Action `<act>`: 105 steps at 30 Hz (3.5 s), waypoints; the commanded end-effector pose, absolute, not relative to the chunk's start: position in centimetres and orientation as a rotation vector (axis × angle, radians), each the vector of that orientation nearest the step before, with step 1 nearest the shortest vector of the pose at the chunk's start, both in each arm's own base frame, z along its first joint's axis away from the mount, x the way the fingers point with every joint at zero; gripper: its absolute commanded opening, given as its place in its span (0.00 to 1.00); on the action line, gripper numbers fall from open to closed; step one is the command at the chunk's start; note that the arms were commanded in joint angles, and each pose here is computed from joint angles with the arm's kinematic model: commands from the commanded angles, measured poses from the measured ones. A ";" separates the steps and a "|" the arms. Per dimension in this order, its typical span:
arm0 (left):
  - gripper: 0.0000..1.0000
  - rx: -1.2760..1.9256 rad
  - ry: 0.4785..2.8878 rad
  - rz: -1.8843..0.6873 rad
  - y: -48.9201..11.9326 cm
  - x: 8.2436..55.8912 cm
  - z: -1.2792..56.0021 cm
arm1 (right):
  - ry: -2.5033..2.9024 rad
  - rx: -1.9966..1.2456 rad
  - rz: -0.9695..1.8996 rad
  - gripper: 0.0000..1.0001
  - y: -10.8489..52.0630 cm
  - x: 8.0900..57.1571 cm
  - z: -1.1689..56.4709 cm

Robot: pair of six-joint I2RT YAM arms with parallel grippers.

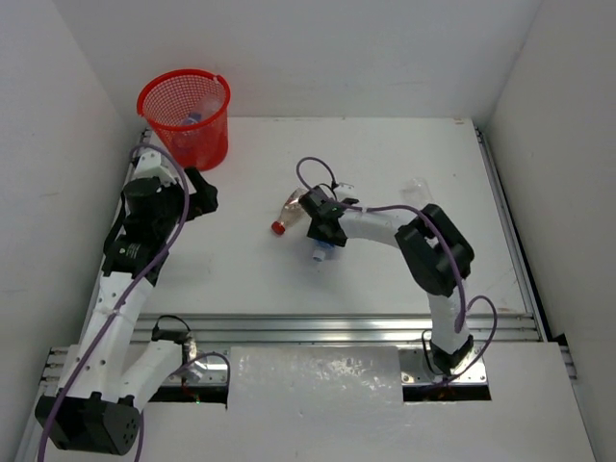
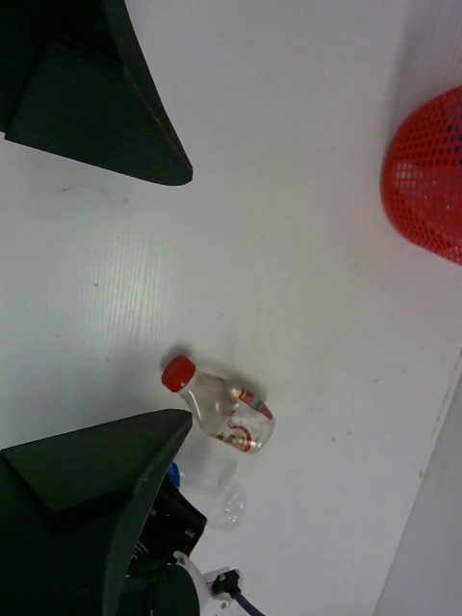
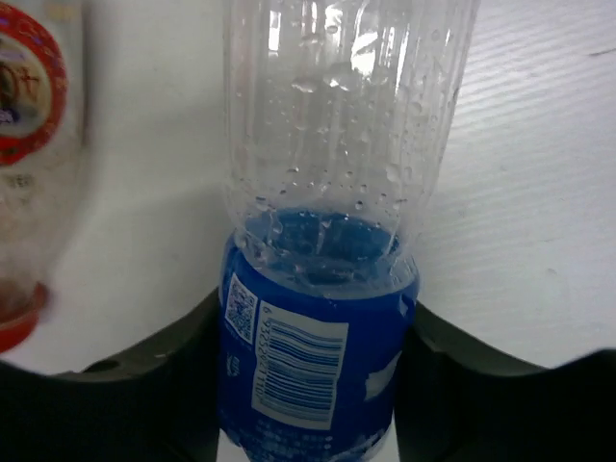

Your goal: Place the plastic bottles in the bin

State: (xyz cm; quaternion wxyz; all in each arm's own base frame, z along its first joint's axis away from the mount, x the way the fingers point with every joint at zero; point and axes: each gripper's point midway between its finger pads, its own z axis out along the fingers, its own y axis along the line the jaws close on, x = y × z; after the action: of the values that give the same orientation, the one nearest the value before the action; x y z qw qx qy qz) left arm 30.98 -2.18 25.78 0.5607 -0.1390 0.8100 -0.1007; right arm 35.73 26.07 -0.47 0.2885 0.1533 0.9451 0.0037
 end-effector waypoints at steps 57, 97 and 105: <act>0.66 -0.516 1.406 0.562 13.0 62.8 36.8 | 1.987 -0.148 0.601 0.99 15.5 18.5 15.8; 1.00 -0.287 1.708 -0.316 -3.6 25.3 26.5 | 2.386 0.414 0.384 0.99 26.8 31.1 10.8; 1.00 -0.260 1.734 -0.349 -4.3 25.3 26.2 | 2.444 0.496 0.111 0.99 27.8 34.6 8.5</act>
State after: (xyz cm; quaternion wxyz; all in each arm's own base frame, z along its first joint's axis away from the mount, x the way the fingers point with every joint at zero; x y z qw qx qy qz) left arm 25.11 -3.84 23.44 0.5971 -0.1295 0.7798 -0.1367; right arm 33.90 29.10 8.33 0.3109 0.1595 0.9328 0.0880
